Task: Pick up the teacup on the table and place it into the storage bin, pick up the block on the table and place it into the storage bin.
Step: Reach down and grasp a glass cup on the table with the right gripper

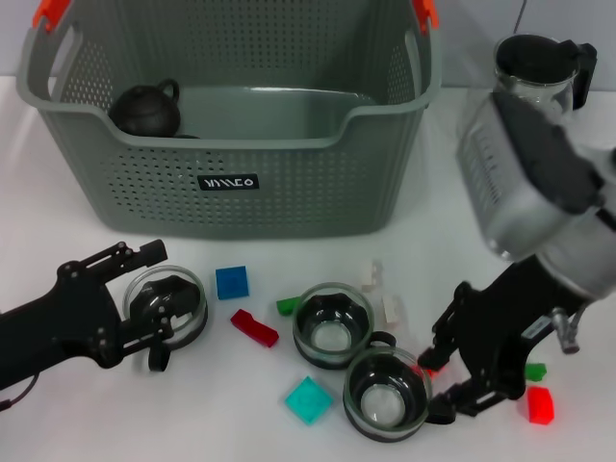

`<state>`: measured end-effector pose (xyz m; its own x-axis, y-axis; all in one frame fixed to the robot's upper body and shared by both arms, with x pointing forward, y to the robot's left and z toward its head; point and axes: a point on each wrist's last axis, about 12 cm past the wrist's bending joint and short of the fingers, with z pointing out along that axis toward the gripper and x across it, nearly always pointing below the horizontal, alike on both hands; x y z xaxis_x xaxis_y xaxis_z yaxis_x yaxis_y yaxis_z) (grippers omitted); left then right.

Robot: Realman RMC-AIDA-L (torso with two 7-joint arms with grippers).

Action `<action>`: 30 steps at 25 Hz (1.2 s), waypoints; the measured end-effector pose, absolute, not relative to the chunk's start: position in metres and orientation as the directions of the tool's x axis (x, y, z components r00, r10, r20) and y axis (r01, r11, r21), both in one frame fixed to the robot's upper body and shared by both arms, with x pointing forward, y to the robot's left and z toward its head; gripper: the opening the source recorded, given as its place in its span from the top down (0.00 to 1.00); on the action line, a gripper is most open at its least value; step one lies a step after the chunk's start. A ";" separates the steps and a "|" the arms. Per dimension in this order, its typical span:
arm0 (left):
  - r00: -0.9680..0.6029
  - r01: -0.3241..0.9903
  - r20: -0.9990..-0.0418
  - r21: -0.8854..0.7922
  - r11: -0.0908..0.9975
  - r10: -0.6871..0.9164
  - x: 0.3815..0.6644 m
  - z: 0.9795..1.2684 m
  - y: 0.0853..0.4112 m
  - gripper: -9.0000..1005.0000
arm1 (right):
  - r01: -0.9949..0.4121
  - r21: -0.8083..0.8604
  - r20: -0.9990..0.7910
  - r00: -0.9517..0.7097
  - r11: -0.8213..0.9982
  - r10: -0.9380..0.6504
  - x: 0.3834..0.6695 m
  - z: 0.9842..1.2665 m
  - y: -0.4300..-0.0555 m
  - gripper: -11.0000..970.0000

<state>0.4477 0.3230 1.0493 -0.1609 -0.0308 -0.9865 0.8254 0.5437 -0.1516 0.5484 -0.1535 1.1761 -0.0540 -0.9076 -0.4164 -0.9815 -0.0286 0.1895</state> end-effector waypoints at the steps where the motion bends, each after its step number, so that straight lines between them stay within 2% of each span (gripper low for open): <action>1: -0.161 0.825 -0.986 -0.152 0.544 -0.031 0.447 1.049 0.323 0.28 | -0.980 0.195 -0.408 -0.042 -0.042 -0.912 0.547 1.174 -0.151 0.51; 12: -0.164 0.822 -0.986 -0.152 0.550 -0.027 0.449 1.048 0.322 0.28 | -0.971 0.167 -0.362 0.104 -0.174 -0.926 0.535 1.155 -0.118 0.51; 25: -0.167 0.820 -0.986 -0.155 0.552 -0.028 0.448 1.048 0.322 0.28 | -0.968 0.158 -0.300 0.138 -0.192 -0.944 0.530 1.127 -0.110 0.51; 30: -0.166 0.821 -0.986 -0.153 0.551 -0.028 0.448 1.048 0.322 0.28 | -0.969 0.164 -0.288 0.133 -0.185 -0.949 0.529 1.121 -0.110 0.56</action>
